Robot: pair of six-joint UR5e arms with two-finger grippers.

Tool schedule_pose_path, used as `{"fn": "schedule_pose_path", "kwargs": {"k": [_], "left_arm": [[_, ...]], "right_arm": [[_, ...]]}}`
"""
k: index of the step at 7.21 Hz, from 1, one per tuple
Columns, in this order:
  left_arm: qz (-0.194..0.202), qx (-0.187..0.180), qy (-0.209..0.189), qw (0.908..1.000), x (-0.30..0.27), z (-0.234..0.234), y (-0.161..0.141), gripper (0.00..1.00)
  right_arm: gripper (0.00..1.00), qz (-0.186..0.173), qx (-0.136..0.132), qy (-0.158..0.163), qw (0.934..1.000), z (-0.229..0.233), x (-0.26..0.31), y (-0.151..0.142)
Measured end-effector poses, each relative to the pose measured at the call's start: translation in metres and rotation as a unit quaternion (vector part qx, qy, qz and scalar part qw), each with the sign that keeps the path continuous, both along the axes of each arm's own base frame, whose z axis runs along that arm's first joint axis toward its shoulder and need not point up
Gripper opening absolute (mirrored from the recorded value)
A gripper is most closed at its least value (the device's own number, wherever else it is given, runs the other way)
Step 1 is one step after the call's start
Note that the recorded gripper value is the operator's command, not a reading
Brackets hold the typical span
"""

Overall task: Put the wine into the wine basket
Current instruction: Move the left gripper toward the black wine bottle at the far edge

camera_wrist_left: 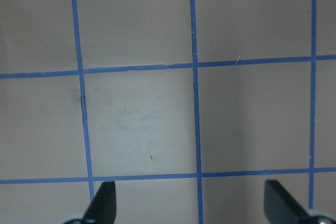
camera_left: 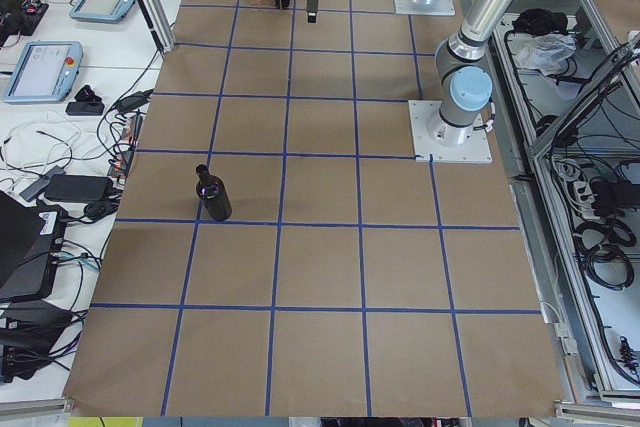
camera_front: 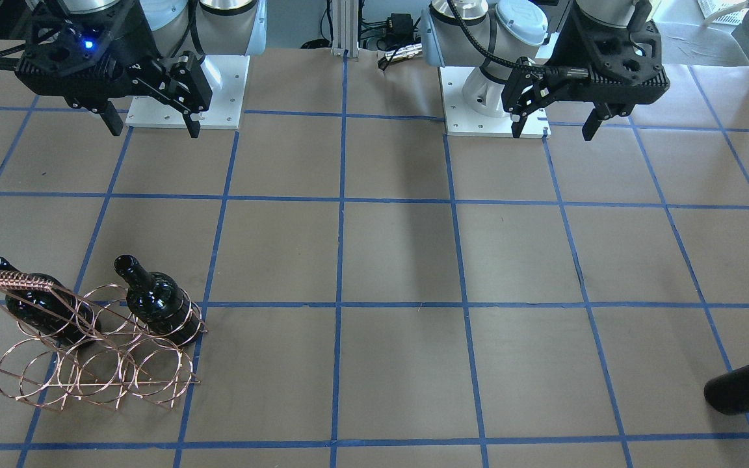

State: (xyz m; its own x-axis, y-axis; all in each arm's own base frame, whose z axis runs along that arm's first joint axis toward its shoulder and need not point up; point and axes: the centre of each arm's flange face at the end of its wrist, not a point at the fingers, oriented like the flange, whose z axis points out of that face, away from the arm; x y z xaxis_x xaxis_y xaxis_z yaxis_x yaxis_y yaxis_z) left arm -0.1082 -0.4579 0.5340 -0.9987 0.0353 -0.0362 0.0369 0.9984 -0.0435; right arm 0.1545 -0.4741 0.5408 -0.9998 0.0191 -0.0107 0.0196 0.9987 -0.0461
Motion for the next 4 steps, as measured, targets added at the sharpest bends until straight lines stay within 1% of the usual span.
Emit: {"fn": "schedule_pose_path", "kwargs": {"k": [4], "left_arm": [[0.007, -0.004, 0.0, 1.0, 0.0083, 0.0004, -0.0072, 1.0]], "right_arm": [[1.0, 0.0, 0.0, 0.0, 1.0, -0.0001, -0.0002, -0.0001]]}}
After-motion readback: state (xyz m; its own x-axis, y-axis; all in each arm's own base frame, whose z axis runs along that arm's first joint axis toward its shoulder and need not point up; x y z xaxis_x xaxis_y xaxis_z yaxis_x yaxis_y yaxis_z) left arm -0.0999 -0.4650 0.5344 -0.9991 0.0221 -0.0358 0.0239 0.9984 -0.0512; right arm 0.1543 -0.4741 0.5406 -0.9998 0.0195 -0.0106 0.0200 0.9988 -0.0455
